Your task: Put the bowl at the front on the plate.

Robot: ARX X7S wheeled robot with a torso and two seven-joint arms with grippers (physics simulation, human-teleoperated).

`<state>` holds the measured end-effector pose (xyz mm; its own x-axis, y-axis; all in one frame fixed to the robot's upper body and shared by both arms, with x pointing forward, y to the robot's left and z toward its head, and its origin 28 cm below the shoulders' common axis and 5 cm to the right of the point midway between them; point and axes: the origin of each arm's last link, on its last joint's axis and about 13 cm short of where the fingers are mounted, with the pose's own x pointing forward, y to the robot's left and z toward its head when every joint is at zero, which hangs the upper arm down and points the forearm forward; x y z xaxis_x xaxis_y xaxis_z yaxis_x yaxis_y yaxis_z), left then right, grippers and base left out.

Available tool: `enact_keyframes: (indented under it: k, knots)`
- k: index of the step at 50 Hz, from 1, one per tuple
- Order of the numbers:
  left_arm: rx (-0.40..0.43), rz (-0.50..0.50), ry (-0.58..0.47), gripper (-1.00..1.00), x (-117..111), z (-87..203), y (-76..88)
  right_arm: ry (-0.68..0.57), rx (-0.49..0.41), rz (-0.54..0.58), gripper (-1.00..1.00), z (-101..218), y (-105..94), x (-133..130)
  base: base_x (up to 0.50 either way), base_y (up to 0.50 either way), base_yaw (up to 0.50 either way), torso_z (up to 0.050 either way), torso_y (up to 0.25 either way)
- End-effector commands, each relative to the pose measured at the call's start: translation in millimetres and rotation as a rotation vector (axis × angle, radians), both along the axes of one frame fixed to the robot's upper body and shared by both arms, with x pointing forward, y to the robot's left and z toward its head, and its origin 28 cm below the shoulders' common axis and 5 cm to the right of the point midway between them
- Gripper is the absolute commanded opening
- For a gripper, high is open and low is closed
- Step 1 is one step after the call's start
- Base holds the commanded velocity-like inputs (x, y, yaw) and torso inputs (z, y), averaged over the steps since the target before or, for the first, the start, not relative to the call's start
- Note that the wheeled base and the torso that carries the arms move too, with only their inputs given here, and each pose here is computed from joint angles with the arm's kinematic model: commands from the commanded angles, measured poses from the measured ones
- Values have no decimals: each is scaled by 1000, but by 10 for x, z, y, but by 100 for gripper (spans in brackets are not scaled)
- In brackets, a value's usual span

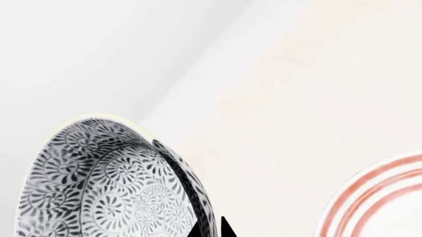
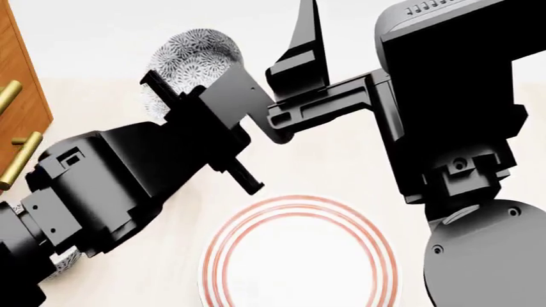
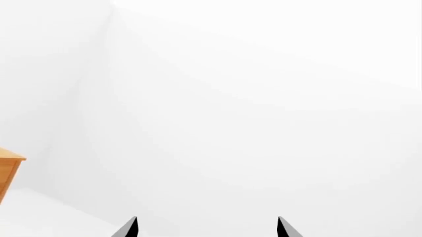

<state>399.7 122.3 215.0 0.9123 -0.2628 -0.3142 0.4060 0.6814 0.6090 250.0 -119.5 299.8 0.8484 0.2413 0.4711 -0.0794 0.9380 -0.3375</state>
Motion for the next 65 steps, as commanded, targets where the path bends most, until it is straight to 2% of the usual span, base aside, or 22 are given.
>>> enact_keyframes:
  k: [1, 19, 45, 65]
  knots:
    - [49, 4, -12, -100, 77, 26, -5, -1, 0, -3, 100, 4, -6, -4, 0, 0, 0, 0, 0]
    - [82, -94, 84, -100, 32, 72, -61, 3, 1, -8, 100, -10, -7, -1, 0, 0, 0, 0, 1]
    - [216, -210, 153, -100, -53, -7, -143, -10, 1, -9, 100, 17, -15, -36, 0, 0, 0, 0, 0]
    - [226, -316, 200, -100, -124, -65, -244, -15, -1, -14, 100, 46, -31, -44, 0, 0, 0, 0, 1]
